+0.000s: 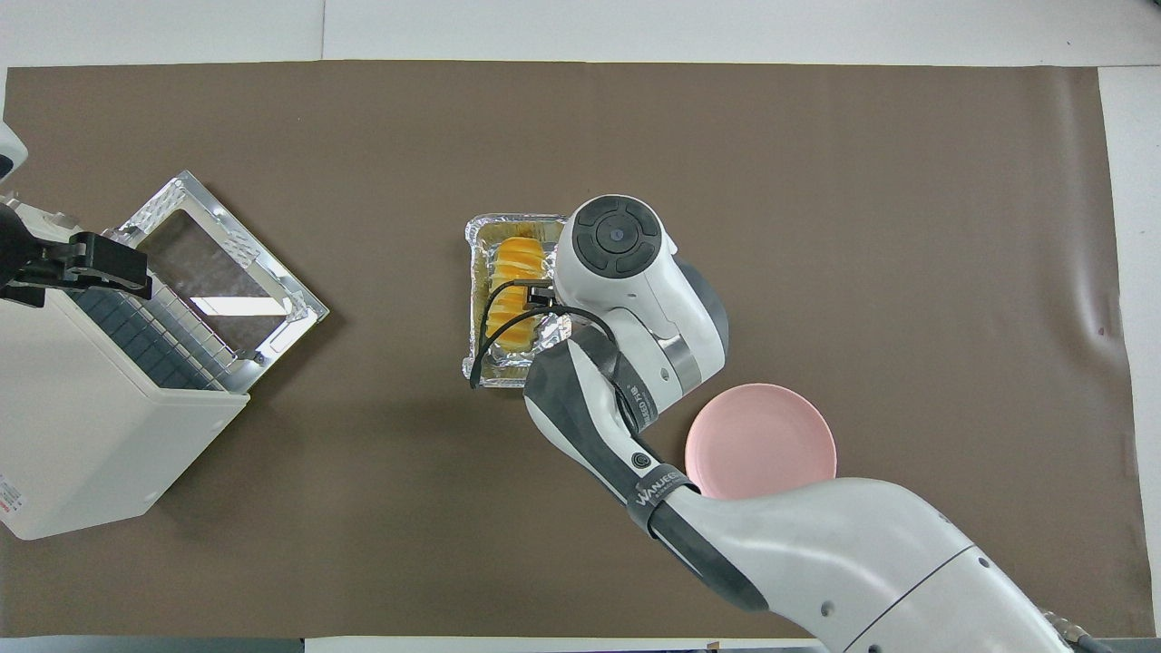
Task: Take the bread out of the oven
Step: 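Reach the right gripper to the foil tray and grasp its edge, then slide the foil tray with the right gripper away from the robot, then grasp the yellow bread from the foil tray with the right gripper, then carry the bread to the pink plate and lower it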
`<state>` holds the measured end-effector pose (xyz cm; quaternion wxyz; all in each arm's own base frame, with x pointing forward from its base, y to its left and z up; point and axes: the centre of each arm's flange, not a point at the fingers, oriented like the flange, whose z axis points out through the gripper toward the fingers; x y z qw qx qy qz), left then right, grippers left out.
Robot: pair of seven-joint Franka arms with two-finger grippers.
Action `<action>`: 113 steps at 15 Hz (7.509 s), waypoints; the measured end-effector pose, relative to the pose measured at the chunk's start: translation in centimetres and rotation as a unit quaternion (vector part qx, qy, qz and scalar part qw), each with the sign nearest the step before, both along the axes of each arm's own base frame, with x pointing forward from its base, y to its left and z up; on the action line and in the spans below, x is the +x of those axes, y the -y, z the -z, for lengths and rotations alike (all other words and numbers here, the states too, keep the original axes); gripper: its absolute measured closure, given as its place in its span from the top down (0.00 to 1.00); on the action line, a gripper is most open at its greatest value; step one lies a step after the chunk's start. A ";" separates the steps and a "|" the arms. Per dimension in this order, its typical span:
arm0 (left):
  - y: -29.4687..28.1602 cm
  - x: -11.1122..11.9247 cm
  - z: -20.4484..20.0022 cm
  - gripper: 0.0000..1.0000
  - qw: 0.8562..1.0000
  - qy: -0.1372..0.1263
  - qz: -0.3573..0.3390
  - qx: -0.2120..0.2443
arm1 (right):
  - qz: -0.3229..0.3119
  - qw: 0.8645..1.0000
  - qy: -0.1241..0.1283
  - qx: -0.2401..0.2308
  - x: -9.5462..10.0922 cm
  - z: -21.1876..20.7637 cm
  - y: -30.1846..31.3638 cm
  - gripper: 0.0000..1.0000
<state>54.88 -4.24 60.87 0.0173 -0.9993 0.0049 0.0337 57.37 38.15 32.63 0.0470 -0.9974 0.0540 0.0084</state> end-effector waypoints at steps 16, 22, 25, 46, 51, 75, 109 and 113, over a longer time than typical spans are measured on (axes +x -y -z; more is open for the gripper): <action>0.9 0.0 -0.1 1.00 1.000 0.003 0.009 0.000 | -0.076 0.997 0.007 0.008 1.2 0.4 4.1 0.02; 0.9 0.1 -0.2 1.00 1.000 0.009 0.009 -0.001 | -0.119 0.993 -0.012 0.000 6.8 -2.0 22.7 0.02; 0.9 0.1 -0.1 1.00 1.000 0.009 0.009 -0.001 | -0.109 0.993 -0.034 0.000 6.0 0.0 28.3 0.02; 0.9 0.1 -0.1 1.00 1.000 0.008 0.009 -0.001 | -0.084 0.996 0.018 0.002 5.6 -1.7 21.7 0.97; 0.9 0.1 -0.1 1.00 1.000 0.008 0.009 -0.001 | -0.082 0.996 0.020 0.003 5.8 -1.2 21.8 0.92; 0.0 0.2 0.0 1.00 1.000 0.008 0.000 -0.001 | -0.078 0.996 -0.046 -0.009 5.4 -9.1 23.7 0.07; 0.0 0.2 0.0 1.00 1.000 0.008 0.000 -0.001 | -0.105 0.991 -0.067 -0.052 -16.7 -0.1 18.4 0.07; 0.0 0.2 0.0 1.00 1.000 0.008 0.000 -0.001 | -0.105 0.990 -0.080 -0.057 -17.6 0.4 18.8 0.07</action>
